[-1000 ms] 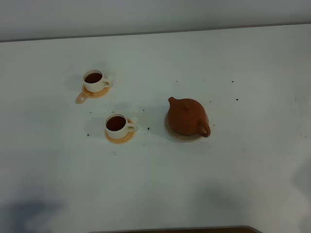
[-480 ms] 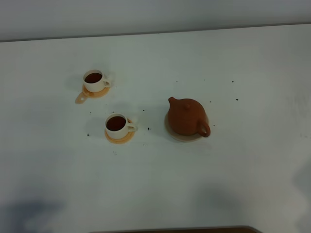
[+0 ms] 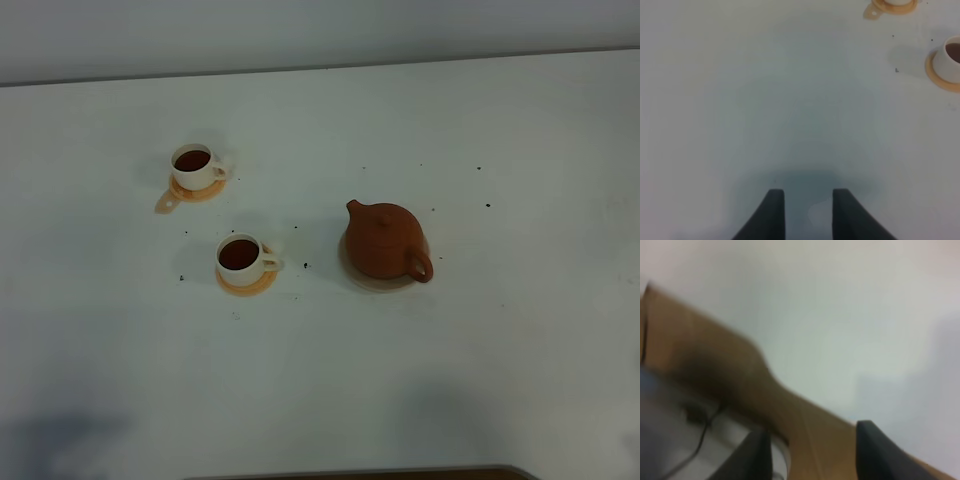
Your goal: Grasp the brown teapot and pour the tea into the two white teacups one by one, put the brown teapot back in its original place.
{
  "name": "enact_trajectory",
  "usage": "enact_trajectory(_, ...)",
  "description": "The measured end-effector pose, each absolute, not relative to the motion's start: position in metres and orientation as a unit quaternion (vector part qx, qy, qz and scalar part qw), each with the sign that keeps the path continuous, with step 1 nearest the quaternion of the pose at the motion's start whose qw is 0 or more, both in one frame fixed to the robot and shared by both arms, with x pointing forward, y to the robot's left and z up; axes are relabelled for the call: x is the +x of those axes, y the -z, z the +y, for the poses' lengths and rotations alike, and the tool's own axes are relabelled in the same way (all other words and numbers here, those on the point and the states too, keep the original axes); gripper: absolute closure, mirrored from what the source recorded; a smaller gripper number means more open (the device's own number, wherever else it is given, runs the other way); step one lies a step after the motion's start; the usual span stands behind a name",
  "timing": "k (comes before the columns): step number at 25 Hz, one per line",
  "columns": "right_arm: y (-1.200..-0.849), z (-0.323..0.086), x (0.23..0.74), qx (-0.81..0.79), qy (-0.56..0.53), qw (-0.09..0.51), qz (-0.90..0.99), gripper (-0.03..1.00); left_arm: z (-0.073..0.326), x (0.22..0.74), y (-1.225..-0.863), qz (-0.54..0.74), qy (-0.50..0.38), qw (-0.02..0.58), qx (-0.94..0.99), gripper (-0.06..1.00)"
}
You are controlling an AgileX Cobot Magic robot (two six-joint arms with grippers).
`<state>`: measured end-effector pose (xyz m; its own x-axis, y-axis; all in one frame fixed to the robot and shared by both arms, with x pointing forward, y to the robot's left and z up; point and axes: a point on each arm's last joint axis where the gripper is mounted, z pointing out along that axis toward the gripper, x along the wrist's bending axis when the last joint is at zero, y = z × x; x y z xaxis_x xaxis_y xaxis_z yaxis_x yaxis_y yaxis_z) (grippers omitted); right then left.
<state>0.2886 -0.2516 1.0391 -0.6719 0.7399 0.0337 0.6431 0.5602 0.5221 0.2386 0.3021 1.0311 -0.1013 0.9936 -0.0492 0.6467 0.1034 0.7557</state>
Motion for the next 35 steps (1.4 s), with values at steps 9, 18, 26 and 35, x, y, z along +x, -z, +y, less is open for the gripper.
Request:
enact_trajectory(9, -1.045, -0.271, 0.288, 0.502, -0.275, 0.151, 0.806, 0.55, 0.302, 0.239, -1.031, 0.681, -0.294, 0.295, 0.602, 0.67)
enact_trajectory(18, -1.045, -0.279, 0.292, 0.564, -0.263, 0.171, 0.764, 0.55, 0.302, 0.239, -1.031, 0.681, -0.294, 0.295, 0.602, 0.67)
enact_trajectory(26, -1.046, -0.284, 0.288, 0.591, -0.267, 0.193, 0.736, 0.55, 0.302, 0.239, -1.031, 0.681, -0.294, 0.295, 0.602, 0.67)
enact_trajectory(35, -1.052, -0.288, 0.266, 0.574, -0.318, 0.242, 0.715, 0.55, 0.302, 0.239, -1.031, 0.681, -0.294, 0.295, 0.602, 0.67)
